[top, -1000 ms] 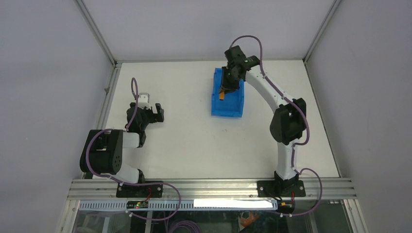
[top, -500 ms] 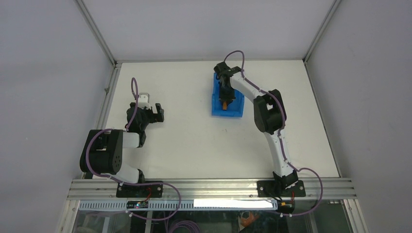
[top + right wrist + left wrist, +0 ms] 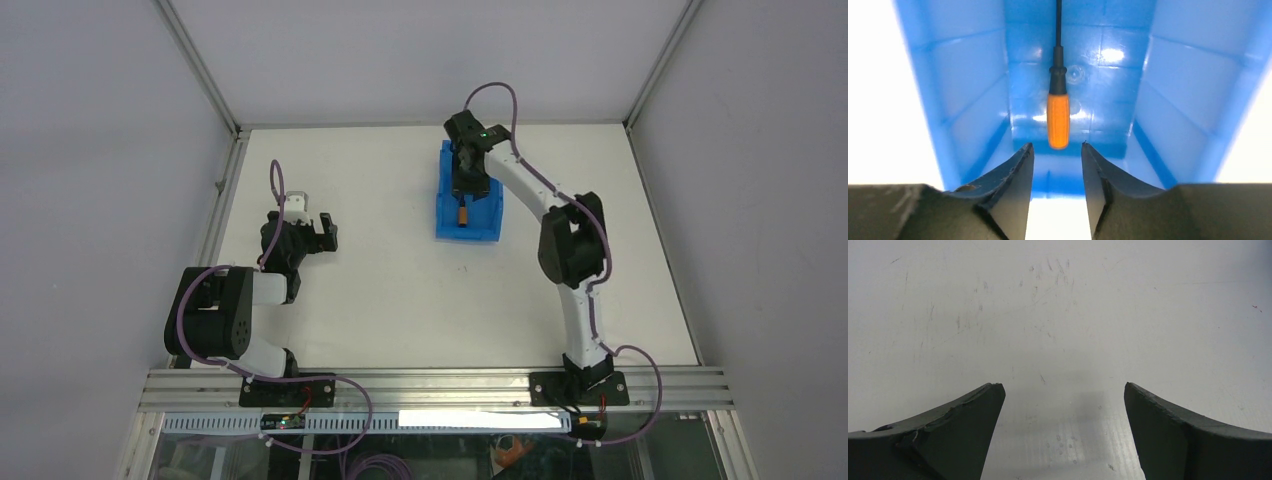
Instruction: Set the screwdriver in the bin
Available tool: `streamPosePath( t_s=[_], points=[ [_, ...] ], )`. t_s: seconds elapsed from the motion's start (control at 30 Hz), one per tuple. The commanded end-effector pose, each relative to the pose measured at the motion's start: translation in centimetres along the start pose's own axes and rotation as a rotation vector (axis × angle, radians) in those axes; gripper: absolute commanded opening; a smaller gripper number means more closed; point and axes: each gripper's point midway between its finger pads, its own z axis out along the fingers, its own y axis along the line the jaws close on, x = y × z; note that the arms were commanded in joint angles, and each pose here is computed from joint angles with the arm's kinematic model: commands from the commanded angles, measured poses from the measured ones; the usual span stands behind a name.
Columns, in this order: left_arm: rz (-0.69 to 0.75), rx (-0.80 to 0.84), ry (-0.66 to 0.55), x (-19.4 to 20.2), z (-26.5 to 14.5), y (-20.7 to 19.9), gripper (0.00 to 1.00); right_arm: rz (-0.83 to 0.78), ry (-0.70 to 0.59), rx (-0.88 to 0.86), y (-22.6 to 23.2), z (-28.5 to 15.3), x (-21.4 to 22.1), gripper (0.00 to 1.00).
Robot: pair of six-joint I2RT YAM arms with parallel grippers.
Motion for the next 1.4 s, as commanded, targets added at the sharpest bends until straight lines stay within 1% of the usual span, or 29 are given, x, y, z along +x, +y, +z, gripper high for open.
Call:
streamPosePath(
  t_s=[0.0, 0.03, 0.07, 0.1, 0.13, 0.17, 0.2, 0.23, 0.37, 0.5, 0.53, 0.7, 0.8, 0.9, 1.03, 1.07, 1.1, 1.37],
  points=[
    [0.001, 0.017, -0.086, -2.6, 0.4, -0.2, 0.99, 0.013, -0.251, -0.094, -0.9, -11.4, -3.9, 0.47],
    [0.001, 0.016, -0.085, -2.5, 0.4, -0.2, 0.99, -0.003, -0.264, -0.098, -1.4, -12.1, -3.4, 0.51],
    [0.001, 0.016, -0.086, -2.6, 0.4, -0.2, 0.99, -0.013, -0.291, -0.114, -1.8, -13.3, -3.2, 0.58],
    [0.001, 0.017, -0.087, -2.6, 0.4, -0.2, 0.99, -0.030, -0.321, -0.134, -2.2, -14.3, -2.9, 0.71],
    [0.001, 0.017, -0.085, -2.5, 0.4, -0.2, 0.99, -0.039, -0.351, -0.153, -2.7, -15.3, -2.7, 0.86],
    [0.001, 0.016, -0.086, -2.6, 0.4, -0.2, 0.99, -0.040, -0.378, -0.168, -3.2, -16.1, -2.1, 0.98],
    [0.001, 0.018, -0.086, -2.6, 0.4, -0.2, 0.99, -0.036, -0.403, -0.181, -3.7, -16.5, -1.5, 0.99],
    [0.001, 0.018, -0.086, -2.6, 0.4, -0.2, 0.99, -0.018, -0.459, -0.207, -4.5, -18.1, -1.1, 0.99],
    [0.001, 0.017, -0.086, -2.6, 0.4, -0.2, 0.99, 0.015, -0.568, -0.238, -7.3, -18.1, 1.7, 0.99],
    [0.001, 0.017, -0.087, -2.6, 0.4, -0.2, 0.99, 0.087, -0.623, -0.210, -10.5, -16.3, 5.0, 0.99],
    [0.001, 0.017, -0.087, -2.6, 0.4, -0.2, 0.99, 0.100, -0.630, -0.209, -11.1, -15.1, 6.1, 0.99],
    [0.001, 0.017, -0.086, -2.6, 0.4, -0.2, 0.99, 0.187, -0.680, -0.208, -12.9, -11.8, 9.8, 0.99],
    [0.001, 0.016, -0.087, -2.6, 0.4, -0.2, 0.99, 0.222, -0.704, -0.249, -12.9, -10.5, 11.3, 1.00],
    [0.001, 0.016, -0.087, -2.6, 0.4, -0.2, 0.99, 0.223, -0.736, -0.292, -12.6, -10.1, 11.9, 0.99],
    [0.001, 0.017, -0.086, -2.6, 0.4, -0.2, 0.99, 0.210, -0.750, -0.287, -13.0, -9.7, 12.7, 0.99],
    [0.001, 0.017, -0.086, -2.6, 0.4, -0.2, 0.99, 0.209, -0.783, -0.299, -12.9, -10.1, 12.3, 0.99],
    [0.001, 0.017, -0.086, -2.6, 0.4, -0.2, 0.99, 0.209, -0.790, -0.299, -13.0, -10.1, 12.3, 0.99],
    [0.001, 0.016, -0.087, -2.6, 0.4, -0.2, 0.99, 0.203, -0.808, -0.299, -13.2, -10.0, 12.7, 0.99]
  ],
)
